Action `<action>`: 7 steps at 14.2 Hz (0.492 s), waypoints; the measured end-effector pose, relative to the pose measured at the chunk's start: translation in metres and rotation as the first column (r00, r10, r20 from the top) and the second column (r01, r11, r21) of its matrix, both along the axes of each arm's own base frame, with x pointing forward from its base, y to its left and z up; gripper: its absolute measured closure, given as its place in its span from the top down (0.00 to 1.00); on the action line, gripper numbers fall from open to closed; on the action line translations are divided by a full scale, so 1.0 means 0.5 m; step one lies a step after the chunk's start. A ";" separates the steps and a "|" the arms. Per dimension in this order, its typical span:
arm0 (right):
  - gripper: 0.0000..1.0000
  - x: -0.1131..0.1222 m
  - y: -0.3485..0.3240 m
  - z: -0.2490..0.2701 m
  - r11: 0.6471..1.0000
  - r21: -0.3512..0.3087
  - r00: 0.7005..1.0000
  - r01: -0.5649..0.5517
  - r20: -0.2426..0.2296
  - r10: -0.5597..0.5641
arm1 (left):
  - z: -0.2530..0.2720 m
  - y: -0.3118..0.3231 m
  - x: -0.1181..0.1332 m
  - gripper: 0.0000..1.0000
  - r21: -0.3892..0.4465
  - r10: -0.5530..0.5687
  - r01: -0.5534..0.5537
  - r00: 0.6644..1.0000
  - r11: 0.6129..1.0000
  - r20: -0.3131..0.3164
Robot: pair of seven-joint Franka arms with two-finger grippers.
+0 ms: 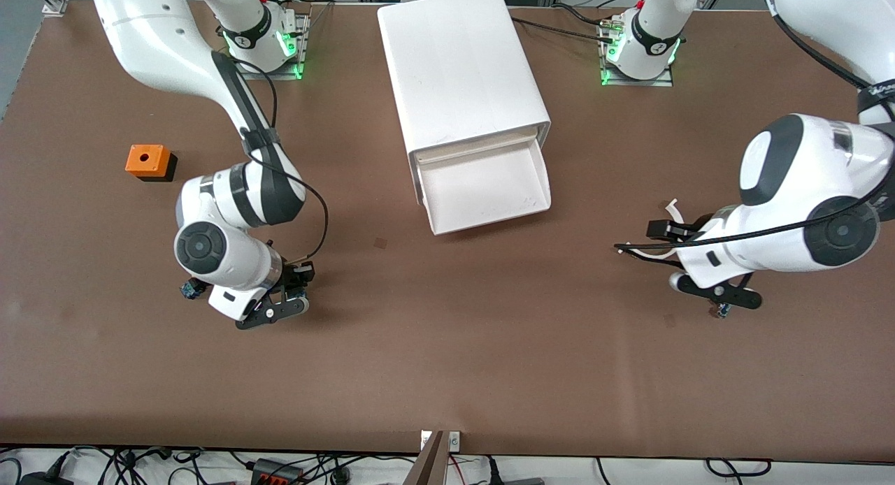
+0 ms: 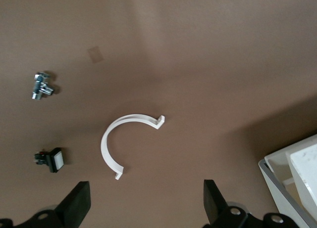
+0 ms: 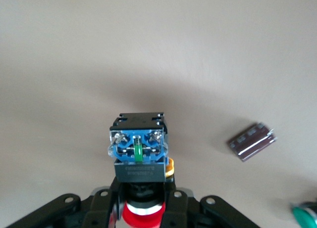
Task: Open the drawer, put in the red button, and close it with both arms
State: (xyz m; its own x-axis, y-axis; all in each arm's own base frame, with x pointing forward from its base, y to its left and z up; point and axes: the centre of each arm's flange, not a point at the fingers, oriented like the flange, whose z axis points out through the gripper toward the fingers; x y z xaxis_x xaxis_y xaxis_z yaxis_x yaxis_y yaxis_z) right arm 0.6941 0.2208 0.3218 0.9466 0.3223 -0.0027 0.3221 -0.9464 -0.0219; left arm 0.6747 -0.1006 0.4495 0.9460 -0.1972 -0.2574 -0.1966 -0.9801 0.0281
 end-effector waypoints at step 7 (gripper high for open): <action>0.33 -0.122 0.321 0.291 0.983 0.073 0.980 -0.169 0.115 0.160 | -0.134 0.124 0.044 1.00 0.027 0.099 -0.098 0.994 0.995 -0.043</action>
